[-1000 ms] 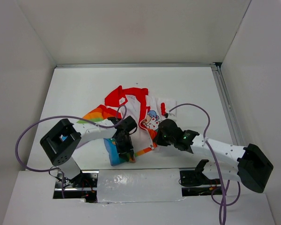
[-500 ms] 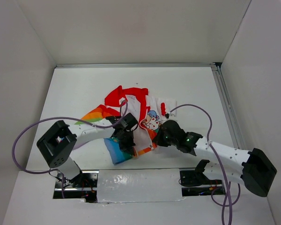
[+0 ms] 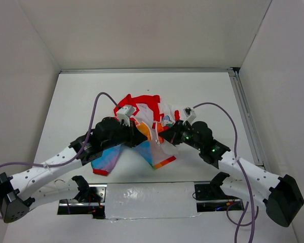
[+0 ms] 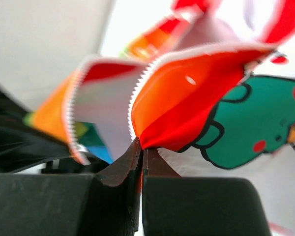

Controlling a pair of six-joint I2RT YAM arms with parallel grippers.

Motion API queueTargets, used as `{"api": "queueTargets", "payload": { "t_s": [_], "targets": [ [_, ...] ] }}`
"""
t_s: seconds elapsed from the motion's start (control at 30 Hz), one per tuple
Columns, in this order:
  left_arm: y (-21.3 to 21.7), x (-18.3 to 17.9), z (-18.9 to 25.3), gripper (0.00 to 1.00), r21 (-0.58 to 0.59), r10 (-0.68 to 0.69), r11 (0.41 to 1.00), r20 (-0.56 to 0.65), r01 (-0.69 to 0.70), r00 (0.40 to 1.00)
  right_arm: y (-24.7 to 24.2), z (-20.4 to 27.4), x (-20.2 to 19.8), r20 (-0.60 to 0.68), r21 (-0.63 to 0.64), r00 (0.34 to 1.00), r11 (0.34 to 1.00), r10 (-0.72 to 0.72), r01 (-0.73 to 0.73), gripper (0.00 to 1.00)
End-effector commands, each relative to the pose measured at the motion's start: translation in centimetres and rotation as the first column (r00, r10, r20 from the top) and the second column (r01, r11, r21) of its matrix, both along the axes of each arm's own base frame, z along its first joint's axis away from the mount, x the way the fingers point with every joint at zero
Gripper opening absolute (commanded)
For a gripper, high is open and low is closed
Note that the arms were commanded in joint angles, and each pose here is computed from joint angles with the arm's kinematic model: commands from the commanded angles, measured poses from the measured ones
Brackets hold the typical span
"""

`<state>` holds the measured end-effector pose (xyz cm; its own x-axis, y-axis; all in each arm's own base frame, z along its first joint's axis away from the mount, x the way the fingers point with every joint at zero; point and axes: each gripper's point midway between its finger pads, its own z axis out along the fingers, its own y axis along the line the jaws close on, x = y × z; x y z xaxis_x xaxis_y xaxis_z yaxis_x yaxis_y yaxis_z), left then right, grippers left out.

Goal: Zip up the jacket

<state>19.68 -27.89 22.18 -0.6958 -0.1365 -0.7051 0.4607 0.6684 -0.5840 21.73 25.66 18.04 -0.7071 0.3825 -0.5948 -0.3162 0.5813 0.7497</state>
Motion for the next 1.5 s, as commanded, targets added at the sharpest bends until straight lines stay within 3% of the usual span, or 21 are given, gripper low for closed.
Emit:
{"api": "queueTargets", "payload": {
  "t_s": [0.0,0.13,0.6,1.47],
  "targets": [
    [-0.4,0.7,2.8,0.00,-0.044,-0.046,0.997,0.213,0.056,0.976,1.4,6.8,-0.5,0.218,0.194,0.972,0.972,0.086,-0.130,0.00],
    [0.1,0.5,4.3,0.00,-0.091,-0.024,0.995,0.265,0.050,0.964,2.0,8.6,-0.8,0.246,0.197,0.961,0.964,0.126,-0.177,0.00],
    [0.7,0.1,4.9,0.00,-0.212,0.050,0.977,0.209,-0.005,0.977,1.8,8.7,-2.3,0.258,0.280,0.956,0.936,0.142,-0.215,0.00],
    [0.1,0.1,3.5,0.00,-0.226,0.065,0.973,0.106,-0.040,0.992,1.9,8.4,-1.2,0.217,0.319,0.975,0.941,0.048,-0.118,0.00]
  ]
}}
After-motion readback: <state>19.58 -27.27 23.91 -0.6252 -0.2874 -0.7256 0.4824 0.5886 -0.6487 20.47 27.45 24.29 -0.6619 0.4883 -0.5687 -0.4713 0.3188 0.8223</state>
